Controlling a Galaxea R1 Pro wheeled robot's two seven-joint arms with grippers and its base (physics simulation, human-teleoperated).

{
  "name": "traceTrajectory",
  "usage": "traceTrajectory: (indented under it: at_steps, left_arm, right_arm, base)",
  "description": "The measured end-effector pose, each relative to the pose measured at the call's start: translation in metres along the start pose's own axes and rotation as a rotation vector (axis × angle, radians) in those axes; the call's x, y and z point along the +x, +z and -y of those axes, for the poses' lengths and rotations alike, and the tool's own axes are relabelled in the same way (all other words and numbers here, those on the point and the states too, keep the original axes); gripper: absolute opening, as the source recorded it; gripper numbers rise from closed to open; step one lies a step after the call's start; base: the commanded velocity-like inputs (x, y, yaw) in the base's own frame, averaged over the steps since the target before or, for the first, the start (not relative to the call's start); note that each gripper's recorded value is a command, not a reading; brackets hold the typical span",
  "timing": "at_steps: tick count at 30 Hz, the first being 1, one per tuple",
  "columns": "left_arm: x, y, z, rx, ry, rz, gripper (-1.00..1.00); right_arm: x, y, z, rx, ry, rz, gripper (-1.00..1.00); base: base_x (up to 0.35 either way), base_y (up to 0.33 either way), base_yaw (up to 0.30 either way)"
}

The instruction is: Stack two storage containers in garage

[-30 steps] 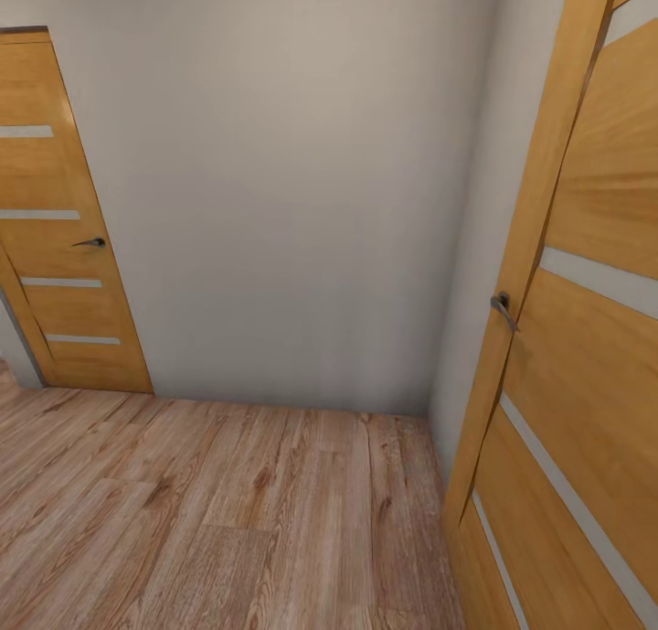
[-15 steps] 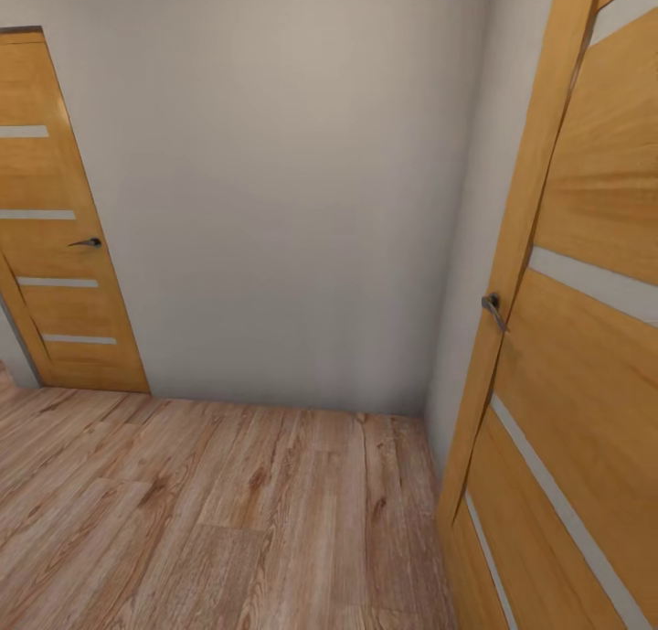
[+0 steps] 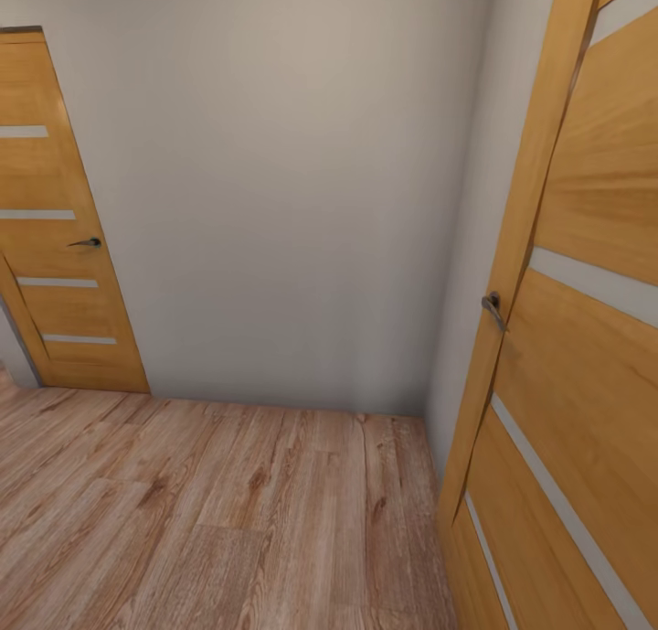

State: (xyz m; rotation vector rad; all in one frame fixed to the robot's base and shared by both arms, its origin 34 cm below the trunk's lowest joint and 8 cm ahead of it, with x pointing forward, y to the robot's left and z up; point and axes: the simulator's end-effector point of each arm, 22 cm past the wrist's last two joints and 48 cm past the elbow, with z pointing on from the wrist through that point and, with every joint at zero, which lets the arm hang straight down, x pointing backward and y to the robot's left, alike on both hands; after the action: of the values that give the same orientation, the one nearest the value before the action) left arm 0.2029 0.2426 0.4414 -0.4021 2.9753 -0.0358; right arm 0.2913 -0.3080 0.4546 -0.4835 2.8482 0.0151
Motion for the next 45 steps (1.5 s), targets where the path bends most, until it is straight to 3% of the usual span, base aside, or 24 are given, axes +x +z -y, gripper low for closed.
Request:
traceTrajectory:
  at_steps: [45]
  left_arm:
    - [0.0012,-0.0002,-0.0032,-0.005,-0.002,-0.003,1.00]
  right_arm:
    - [-0.0008,0.0007,-0.0068,-0.007,-0.004,-0.004,1.00]
  base:
    - [0.305,0.000,0.021]
